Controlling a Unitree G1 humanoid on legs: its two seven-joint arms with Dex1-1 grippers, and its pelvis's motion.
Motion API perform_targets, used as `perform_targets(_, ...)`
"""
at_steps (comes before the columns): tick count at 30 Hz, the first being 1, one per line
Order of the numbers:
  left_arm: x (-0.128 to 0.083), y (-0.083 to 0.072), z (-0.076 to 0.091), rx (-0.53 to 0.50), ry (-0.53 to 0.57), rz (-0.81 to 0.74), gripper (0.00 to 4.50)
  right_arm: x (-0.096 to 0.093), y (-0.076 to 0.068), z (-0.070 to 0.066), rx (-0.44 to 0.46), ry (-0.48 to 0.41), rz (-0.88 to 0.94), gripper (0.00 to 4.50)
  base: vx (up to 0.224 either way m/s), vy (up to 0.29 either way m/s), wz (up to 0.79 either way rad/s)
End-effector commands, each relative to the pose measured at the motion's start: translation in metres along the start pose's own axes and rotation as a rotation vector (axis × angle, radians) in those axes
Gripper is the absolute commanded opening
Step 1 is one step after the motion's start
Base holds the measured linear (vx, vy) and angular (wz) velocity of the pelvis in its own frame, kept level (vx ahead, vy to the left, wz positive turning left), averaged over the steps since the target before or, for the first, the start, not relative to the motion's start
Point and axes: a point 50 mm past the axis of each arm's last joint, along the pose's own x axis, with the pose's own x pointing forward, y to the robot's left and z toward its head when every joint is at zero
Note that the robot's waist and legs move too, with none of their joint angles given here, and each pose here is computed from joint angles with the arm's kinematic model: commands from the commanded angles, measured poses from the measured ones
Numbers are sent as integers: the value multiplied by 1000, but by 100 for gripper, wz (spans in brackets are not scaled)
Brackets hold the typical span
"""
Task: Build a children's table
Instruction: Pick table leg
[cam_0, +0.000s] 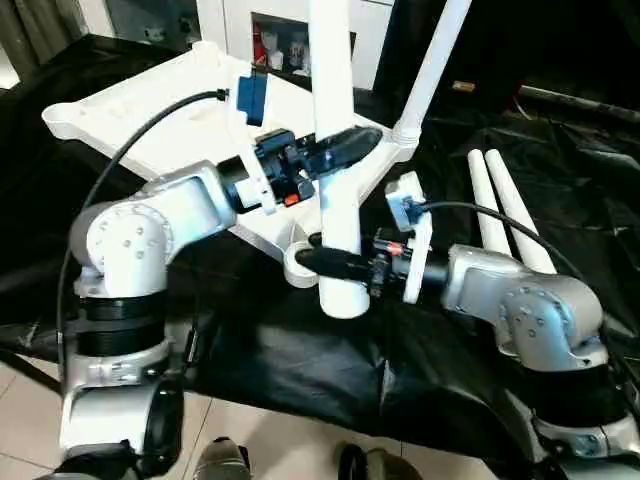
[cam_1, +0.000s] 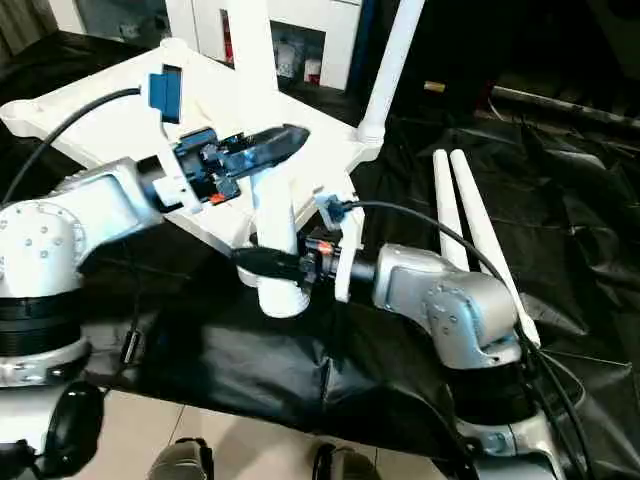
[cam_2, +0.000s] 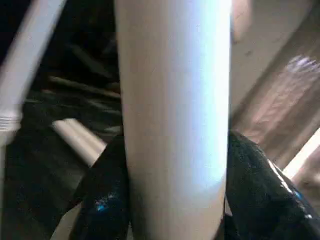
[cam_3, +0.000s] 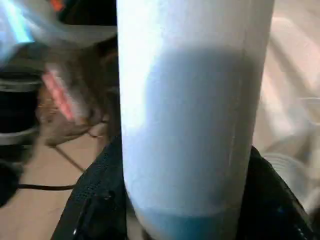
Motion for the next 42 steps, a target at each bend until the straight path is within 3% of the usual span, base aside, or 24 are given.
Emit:
perform_targets(1,6,-9,5,70,7,7,298,-3,-7,3,-17,-6,-60,197,0,0,0)
perform_targets(7,11,3,-1,80,15,216,286,0,-11,4,-52,-3,-109,196,0,0,0)
perform_targets(15,10,8,4,46,-28,227,208,1,-10,2,-70,8,-107,196,0,0,0)
perform_targets(20,9,2,6,45,-46,176,189,2,-10,0,-105,20,-116,196,0,0,0)
perform_targets(22,9,0,6,42,-50,159,187,3,-11,0,-128,22,-132,265,0,0,0)
perform_targets(25,9,-1,6,69,-45,145,186,3,-13,1,-125,6,-125,285,0,0,0)
perform_targets(29,7,-5,4,89,-3,73,185,-2,-12,9,-193,9,-103,319,0,0,0)
perform_targets(42,6,-12,1,169,105,-26,185,-13,-8,14,-161,51,28,324,0,0,0)
